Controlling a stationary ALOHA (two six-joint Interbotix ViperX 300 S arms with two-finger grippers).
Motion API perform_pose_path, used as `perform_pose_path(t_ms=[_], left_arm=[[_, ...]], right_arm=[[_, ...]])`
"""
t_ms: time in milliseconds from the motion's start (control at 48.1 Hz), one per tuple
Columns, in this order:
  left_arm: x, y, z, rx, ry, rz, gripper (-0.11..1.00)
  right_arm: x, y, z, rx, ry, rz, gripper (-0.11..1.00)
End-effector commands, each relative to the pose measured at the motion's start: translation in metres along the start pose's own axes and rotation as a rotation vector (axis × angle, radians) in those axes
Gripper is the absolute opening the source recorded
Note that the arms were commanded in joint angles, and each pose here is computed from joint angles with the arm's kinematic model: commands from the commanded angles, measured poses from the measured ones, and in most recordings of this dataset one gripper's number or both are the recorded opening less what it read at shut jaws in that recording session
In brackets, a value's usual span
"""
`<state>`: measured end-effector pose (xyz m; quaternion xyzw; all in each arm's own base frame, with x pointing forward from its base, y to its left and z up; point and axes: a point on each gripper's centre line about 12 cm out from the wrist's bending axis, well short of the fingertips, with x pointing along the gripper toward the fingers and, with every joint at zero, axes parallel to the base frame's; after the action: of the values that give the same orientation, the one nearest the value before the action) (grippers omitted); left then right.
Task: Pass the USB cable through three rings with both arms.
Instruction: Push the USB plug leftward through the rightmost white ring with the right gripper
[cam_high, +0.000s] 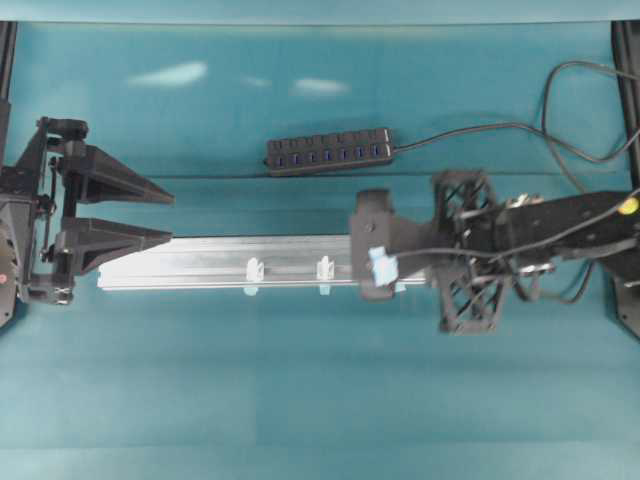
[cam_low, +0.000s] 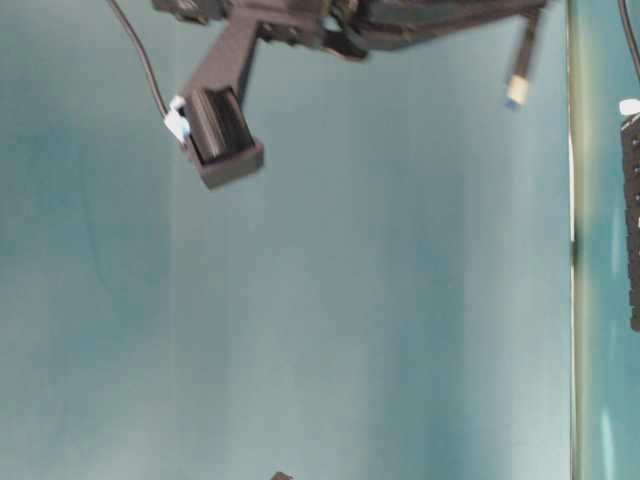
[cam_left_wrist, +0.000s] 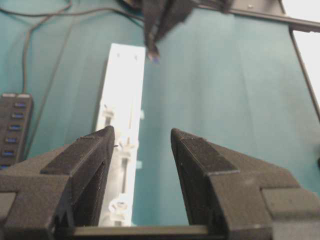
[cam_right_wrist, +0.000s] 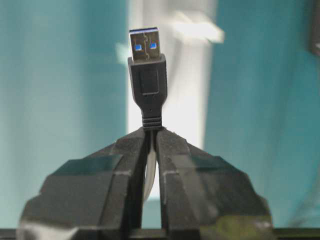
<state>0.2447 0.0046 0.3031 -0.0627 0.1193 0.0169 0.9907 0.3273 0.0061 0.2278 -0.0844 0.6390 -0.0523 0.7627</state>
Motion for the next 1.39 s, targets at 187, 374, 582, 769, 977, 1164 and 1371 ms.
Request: perform_pose_path(t_ms=[187, 374, 582, 769, 977, 1164, 1371], left_arm=[[-0.003, -0.001, 0.011, 0.000, -0.038, -0.005, 0.54], [-0.003, -0.001, 0.011, 0.001, -0.038, -0.003, 0.54], [-0.003, -0.001, 0.011, 0.001, -0.038, -0.003, 0.54], [-0.003, -0.001, 0.011, 0.000, -0.038, -0.005, 0.54], [-0.003, -0.001, 0.011, -0.002, -0.040, -0.004, 0.54], [-0.003, -0.001, 0.011, -0.002, -0.040, -0.005, 0.54], [-0.002, -0.001, 0.011, -0.002, -0.038, -0.005, 0.54]], right_arm=[[-0.005, -0.022, -0.020, 0.016, 0.022, -0.054, -0.07], [0.003, -0.026, -0.037, 0.029, 0.033, -0.054, -0.07], [0.022, -0.020, -0.050, 0.017, 0.023, -0.043, -0.07], [0.039, -0.020, -0.051, 0.014, 0.009, -0.033, -0.07], [0.056, -0.023, -0.050, 0.019, 0.022, -0.029, -0.07], [0.066, -0.023, -0.048, 0.006, 0.023, -0.024, -0.07], [0.072, -0.023, -0.046, 0.007, 0.017, -0.020, -0.07]])
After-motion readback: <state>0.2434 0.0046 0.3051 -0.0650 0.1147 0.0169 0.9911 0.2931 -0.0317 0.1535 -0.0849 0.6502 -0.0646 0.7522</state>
